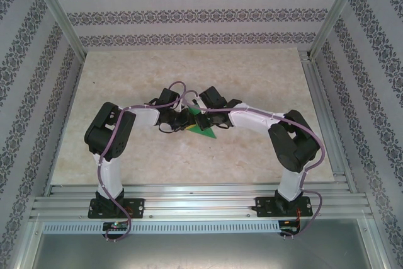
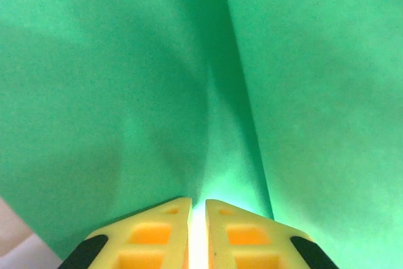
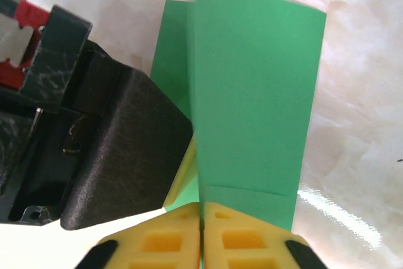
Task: Fold a paper plane with a square sheet of paper (fold left side to right side)
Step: Fourth fold the wing at the center of the table.
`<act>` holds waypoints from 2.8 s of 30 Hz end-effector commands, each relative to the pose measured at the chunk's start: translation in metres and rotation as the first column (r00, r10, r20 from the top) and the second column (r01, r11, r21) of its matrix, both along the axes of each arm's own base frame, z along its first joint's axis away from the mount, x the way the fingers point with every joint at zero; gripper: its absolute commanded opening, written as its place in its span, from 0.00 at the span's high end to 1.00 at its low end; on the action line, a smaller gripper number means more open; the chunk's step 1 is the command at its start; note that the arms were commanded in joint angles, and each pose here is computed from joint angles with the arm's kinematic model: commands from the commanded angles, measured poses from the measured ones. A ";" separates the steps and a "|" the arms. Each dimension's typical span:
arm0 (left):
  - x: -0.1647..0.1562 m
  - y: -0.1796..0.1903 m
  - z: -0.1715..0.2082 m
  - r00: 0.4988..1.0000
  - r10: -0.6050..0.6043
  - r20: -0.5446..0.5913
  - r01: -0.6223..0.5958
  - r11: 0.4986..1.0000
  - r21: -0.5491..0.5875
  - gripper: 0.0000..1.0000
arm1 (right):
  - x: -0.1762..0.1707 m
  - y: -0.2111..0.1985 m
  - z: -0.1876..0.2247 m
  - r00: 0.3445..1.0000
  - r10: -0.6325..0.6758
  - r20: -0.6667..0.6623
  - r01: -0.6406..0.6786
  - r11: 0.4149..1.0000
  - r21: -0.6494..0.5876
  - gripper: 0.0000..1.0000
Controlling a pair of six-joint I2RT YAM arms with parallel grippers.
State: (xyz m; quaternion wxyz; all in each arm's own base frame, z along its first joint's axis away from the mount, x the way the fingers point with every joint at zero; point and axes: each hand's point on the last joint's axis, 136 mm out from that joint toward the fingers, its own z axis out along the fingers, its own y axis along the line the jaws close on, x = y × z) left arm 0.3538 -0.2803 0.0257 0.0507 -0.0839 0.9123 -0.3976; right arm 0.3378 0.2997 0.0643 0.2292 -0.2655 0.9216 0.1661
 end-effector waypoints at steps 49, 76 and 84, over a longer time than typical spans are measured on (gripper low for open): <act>-0.014 0.039 0.123 0.966 -0.025 0.256 0.027 1.000 -0.004 0.63 | -0.012 -0.013 0.019 0.993 -0.026 -0.113 0.041 0.991 0.129 0.96; -0.049 0.018 0.028 0.998 -0.029 0.049 0.033 0.997 -0.069 0.90 | -0.069 0.022 -0.023 0.929 -0.304 -0.208 0.326 0.942 0.079 0.92; -0.044 0.000 0.014 0.998 -0.057 0.033 0.059 0.998 -0.037 0.90 | -0.067 0.021 -0.021 0.928 -0.298 -0.226 0.327 0.939 0.103 0.84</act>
